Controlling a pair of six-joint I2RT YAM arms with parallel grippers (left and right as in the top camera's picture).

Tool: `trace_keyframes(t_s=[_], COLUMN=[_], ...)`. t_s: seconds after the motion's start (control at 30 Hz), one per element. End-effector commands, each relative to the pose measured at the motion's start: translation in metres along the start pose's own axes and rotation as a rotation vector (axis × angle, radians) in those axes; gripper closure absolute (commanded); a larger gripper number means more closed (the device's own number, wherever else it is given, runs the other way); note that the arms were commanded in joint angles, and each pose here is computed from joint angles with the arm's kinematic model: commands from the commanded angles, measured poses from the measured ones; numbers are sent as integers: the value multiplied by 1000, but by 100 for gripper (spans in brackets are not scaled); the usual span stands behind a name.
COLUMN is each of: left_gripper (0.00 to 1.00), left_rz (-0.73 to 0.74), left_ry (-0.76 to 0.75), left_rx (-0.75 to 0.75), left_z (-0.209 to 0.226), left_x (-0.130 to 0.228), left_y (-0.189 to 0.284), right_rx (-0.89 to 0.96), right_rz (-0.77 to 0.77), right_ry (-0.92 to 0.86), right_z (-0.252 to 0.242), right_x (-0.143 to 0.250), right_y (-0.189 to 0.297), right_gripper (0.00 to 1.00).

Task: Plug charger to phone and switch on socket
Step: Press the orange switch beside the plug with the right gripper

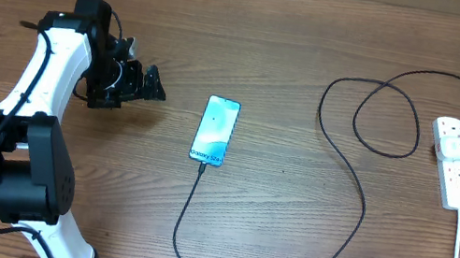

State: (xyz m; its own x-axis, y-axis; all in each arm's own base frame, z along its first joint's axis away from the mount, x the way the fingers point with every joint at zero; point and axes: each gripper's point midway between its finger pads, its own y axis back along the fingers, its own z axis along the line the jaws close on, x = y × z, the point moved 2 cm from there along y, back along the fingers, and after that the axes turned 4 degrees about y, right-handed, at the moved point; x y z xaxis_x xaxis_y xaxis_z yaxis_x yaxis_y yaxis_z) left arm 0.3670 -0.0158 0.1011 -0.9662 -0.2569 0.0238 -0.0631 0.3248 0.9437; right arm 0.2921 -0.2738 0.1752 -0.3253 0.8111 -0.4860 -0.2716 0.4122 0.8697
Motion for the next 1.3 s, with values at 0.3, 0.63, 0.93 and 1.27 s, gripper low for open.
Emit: trace_keyframes(t_s=[0.3,0.63,0.93,1.27], left_gripper=[0,0,0,0], left_rz=[-30,-30,-30,-30], left_ry=[8,8,8,8], left_rx=[-1,-1,-1,-1], left_z=[-1,-1,-1,-1], left_x=[-2,-2,-2,-2], left_y=[9,9,9,9], right_rx=[24,-87,-68,-87], right_rz=[183,264,314,352], right_ry=[178,238,241,237], right_z=[2,19,16,17], right_x=[37,57,71,80], right_y=[-84,-116,-138,-141], right_gripper=[0,0,0,0])
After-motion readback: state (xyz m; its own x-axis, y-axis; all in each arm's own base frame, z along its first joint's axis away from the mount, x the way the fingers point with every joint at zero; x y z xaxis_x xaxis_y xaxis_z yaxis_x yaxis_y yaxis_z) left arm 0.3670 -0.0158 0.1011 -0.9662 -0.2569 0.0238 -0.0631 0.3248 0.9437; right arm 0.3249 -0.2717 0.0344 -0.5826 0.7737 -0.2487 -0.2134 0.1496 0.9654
